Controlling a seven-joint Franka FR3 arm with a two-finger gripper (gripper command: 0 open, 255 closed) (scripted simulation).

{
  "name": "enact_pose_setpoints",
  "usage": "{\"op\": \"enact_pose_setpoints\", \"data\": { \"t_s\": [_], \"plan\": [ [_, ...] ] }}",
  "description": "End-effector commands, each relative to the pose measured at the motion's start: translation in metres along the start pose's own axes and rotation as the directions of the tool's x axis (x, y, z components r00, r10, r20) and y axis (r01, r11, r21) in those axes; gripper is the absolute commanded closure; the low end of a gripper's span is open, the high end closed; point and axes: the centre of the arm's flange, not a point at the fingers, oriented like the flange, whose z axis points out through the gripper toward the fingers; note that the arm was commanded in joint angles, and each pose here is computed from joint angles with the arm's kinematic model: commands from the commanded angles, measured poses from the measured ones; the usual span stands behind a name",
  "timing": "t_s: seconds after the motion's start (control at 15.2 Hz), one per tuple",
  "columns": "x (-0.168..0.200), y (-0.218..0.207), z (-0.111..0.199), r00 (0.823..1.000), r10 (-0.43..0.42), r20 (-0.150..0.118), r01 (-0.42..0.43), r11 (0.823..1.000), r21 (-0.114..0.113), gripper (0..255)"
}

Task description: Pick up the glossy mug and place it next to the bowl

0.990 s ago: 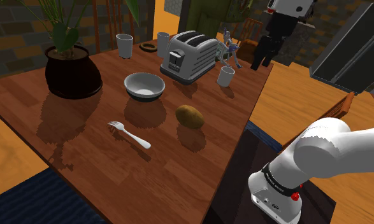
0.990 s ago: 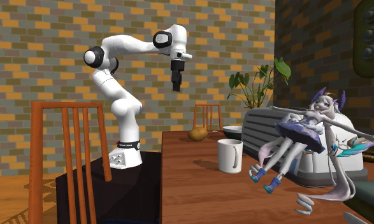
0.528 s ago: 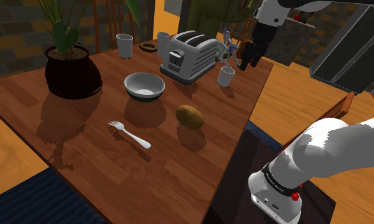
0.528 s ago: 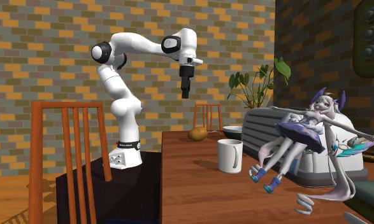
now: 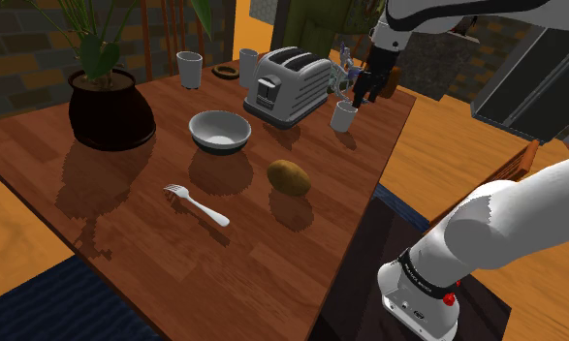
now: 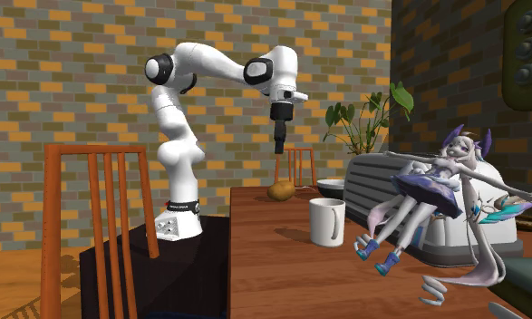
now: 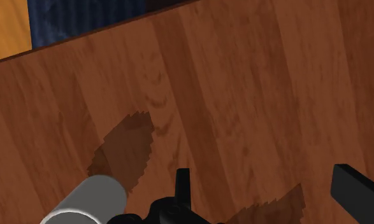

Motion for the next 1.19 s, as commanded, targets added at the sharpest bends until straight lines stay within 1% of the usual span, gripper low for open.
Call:
{"op": "enact_pose_setpoints", "data": {
  "t_s": [0.0,0.92,1.12],
  "plan": [
    [0.019,0.017,0.014,1.000,-0.002,0.000,0.002,1.000,-0.009,0],
    [0.138,0.129,0.088,1.000,-0.009,0.001,0.009,0.998,-0.063,0],
    [0.140,0.132,0.100,1.000,-0.009,0.001,0.009,0.998,-0.064,0]
  ]
}}
